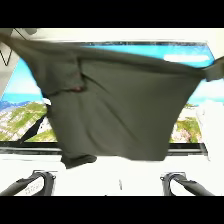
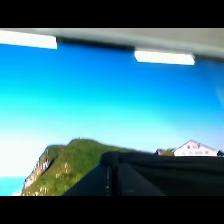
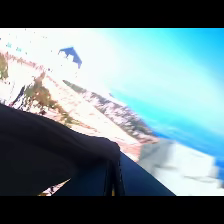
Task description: Fold the shirts.
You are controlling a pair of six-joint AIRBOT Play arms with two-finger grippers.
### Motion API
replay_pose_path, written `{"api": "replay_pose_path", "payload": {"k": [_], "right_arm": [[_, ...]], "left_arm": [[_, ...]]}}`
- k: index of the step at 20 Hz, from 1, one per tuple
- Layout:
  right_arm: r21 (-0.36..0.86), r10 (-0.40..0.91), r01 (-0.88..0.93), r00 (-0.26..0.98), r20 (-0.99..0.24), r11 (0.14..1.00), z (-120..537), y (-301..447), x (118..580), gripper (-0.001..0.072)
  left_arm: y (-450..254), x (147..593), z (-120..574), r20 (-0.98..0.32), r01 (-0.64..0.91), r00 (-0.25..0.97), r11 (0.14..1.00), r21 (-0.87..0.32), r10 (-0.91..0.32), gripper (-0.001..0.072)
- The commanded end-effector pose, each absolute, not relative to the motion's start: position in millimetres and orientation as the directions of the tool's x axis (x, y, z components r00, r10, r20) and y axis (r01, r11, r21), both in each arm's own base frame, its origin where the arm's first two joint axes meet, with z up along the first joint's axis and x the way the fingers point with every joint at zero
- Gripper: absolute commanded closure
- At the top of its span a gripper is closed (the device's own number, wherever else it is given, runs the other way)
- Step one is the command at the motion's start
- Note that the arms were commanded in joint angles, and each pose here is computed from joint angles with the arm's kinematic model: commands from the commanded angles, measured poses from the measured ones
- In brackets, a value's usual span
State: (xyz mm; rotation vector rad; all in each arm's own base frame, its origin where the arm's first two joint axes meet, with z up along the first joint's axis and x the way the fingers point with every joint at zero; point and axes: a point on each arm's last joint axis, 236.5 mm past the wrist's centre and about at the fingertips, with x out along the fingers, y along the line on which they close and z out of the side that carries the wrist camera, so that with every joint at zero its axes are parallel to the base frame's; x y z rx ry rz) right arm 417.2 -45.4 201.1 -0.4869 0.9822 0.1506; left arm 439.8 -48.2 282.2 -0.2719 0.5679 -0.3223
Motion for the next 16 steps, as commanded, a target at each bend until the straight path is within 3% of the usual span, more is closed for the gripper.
{"api": "replay_pose_path", "payload": {"k": [1,5,9,11,13,16], "right_arm": [[-0.122,0.030,-0.313,0.441,-0.897,0.942,82,-23,483,0.0692],[0.031,0.180,-0.256,0.583,-0.792,0.966,55,9,552,0.0692],[-0.027,0.119,-0.176,0.764,-0.635,0.984,82,-6,600,0.0692],[-0.067,0.088,-0.160,0.796,-0.599,0.985,91,-13,607,0.0692],[-0.095,0.073,-0.175,0.760,-0.646,0.980,75,-17,601,0.0692],[-0.016,0.124,-0.243,0.549,-0.827,0.970,19,-5,558,0.0692]], "left_arm": [[-66,486,121,-0.674,0.144,0.614,0.898,-0.416,-0.411,0.0677],[-67,553,67,-0.646,0.075,0.656,0.885,-0.459,-0.391,0.0676],[-46,610,78,-0.515,0.018,0.799,0.870,-0.493,-0.309,0.0675],[-42,622,72,-0.490,-0.007,0.821,0.854,-0.520,-0.291,0.0675],[-54,616,44,-0.545,-0.010,0.770,0.848,-0.530,-0.331,0.0674],[-85,579,0,-0.666,0.039,0.587,0.838,-0.545,-0.461,0.0675]]}}
